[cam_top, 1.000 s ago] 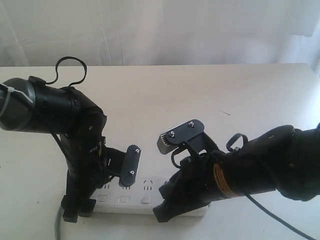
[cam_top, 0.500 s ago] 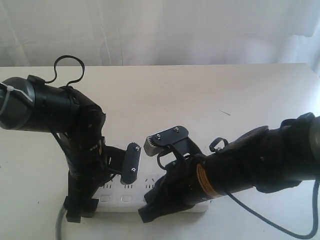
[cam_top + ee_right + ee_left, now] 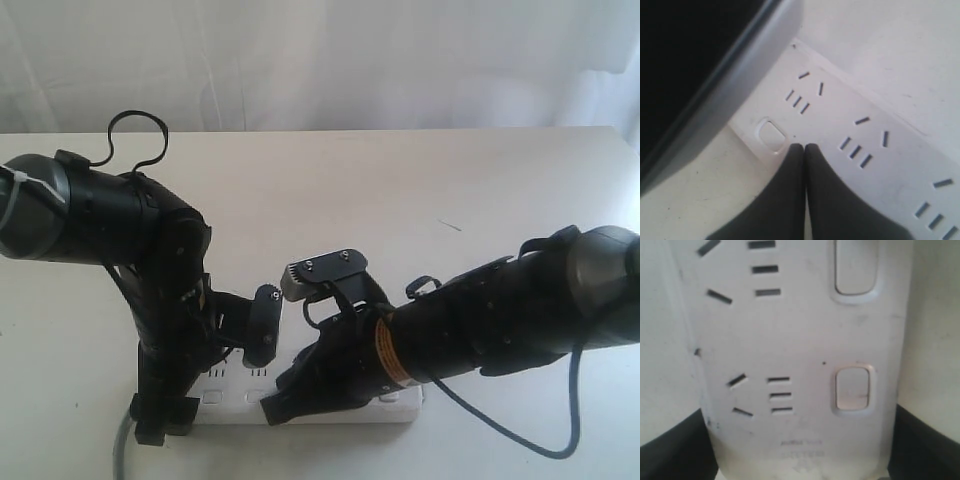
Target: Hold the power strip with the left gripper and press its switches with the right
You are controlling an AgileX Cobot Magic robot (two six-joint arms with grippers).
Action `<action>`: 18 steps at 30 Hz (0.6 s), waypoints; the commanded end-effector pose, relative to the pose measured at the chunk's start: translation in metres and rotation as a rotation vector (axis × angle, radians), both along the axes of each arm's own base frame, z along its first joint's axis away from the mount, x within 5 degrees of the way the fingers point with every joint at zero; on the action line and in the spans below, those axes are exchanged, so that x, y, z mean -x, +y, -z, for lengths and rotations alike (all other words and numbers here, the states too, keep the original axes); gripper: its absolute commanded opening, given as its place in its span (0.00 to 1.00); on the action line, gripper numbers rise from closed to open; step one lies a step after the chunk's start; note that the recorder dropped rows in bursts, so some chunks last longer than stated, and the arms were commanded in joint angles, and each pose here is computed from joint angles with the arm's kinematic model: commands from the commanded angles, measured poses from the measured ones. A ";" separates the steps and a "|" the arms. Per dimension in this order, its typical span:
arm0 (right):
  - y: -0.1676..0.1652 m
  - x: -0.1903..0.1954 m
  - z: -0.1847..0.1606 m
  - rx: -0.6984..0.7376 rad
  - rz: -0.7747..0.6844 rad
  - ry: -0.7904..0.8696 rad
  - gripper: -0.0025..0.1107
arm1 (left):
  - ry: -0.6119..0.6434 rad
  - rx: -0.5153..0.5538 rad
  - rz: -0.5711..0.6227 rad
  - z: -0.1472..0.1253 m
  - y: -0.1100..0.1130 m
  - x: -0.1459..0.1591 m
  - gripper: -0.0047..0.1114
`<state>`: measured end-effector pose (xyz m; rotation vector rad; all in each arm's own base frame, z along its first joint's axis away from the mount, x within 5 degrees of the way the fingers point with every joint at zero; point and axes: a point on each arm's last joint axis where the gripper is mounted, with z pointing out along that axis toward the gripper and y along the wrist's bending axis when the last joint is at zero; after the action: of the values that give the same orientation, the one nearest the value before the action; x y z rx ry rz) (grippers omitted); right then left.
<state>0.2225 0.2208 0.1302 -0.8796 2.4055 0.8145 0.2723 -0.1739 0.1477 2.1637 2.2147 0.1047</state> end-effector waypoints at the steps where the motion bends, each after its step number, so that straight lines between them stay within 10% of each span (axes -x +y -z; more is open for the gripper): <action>1: -0.003 0.001 0.015 0.061 -0.024 0.003 0.02 | 0.015 0.035 -0.044 0.014 -0.005 0.001 0.04; 18: -0.012 0.000 0.010 0.146 -0.021 -0.046 0.02 | 0.022 0.030 -0.048 0.014 -0.005 0.002 0.04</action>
<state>0.2198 0.2184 0.1311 -0.9499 2.4113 0.7707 0.2722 -0.1741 0.1477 2.1532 2.2228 0.0958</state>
